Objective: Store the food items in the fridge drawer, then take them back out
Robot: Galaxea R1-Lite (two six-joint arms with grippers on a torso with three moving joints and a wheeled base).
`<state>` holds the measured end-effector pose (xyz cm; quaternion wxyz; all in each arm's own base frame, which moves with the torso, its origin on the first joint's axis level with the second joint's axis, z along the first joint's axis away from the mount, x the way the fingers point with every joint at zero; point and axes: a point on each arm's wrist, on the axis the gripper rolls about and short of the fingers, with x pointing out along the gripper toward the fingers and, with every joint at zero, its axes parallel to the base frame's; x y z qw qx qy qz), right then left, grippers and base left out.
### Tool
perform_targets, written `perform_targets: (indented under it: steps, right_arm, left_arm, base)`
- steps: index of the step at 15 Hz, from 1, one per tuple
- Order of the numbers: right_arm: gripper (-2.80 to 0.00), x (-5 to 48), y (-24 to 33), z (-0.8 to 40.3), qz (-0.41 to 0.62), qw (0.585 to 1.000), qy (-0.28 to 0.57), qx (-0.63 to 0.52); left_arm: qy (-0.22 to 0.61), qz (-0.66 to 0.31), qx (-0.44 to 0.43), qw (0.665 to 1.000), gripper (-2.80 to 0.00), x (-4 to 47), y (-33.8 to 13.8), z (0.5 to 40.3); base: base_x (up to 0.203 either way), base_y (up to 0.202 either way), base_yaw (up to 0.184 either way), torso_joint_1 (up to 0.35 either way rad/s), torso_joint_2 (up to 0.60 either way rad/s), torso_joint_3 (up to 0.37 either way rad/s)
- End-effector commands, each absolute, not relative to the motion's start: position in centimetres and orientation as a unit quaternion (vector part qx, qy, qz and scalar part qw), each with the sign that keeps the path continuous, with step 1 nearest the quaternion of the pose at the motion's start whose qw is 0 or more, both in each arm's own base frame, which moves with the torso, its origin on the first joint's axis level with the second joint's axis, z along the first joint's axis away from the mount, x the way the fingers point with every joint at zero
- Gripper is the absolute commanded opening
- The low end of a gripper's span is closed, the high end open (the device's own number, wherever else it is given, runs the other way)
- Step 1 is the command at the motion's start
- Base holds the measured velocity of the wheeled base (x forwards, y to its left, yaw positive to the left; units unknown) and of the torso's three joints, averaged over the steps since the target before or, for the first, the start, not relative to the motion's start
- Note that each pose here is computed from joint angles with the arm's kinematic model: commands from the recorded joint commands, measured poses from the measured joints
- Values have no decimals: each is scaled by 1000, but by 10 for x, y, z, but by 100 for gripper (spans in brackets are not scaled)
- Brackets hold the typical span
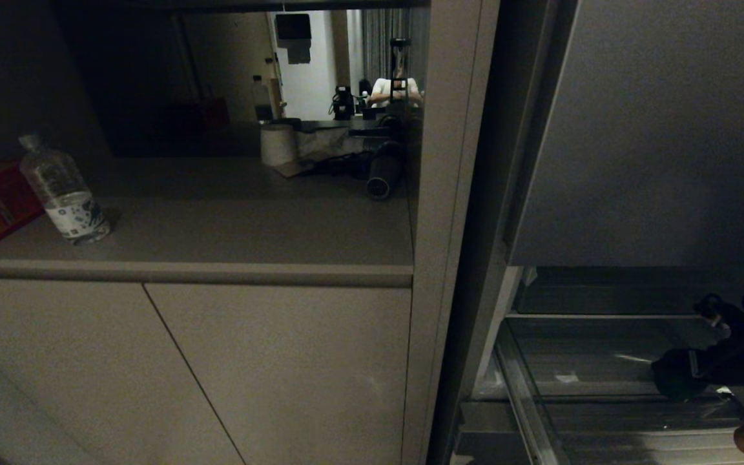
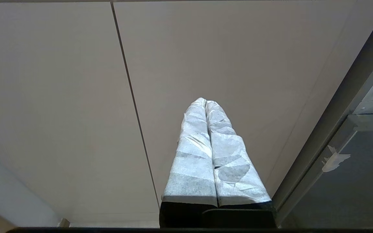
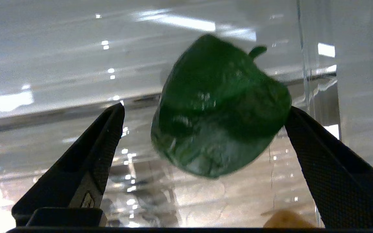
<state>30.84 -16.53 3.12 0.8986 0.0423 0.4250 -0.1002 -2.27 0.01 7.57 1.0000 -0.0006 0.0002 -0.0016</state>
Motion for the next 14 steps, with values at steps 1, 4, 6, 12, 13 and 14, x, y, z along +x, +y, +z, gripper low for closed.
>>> perform_targets:
  steps: [1,4,6,12,13,14]
  right_arm:
    - [0,314,-168,28,-99,900,424,41]
    - [0,318,-170,25,-99,900,423,41]
    - [0,321,-171,22,-99,899,424,41]
    - [0,322,-172,17,-97,897,428,43]
    - [0,323,-172,17,-96,898,428,42]
    - [0,323,-172,16,-95,897,429,41]
  left_arm:
    - [1,-2,-1,1000,-280,-23,0,76]
    - [1,-2,-1,1000,-280,-23,0,76]
    - [1,-2,-1,1000,-280,-23,0,76]
    - [1,-2,-1,1000,-280,-23,0,76]
    - [1,-2,-1,1000,-280,-23,0,76]
    - [1,-2,-1,1000,-280,-23,0,76]
  base:
    - [0,0,0,0,0,0]
    - [0,0,0,0,0,0]
    - [0,0,0,0,0,0]
    - [0,0,0,0,0,0]
    - [0,0,0,0,0,0]
    - [0,0,0,0,0,0]
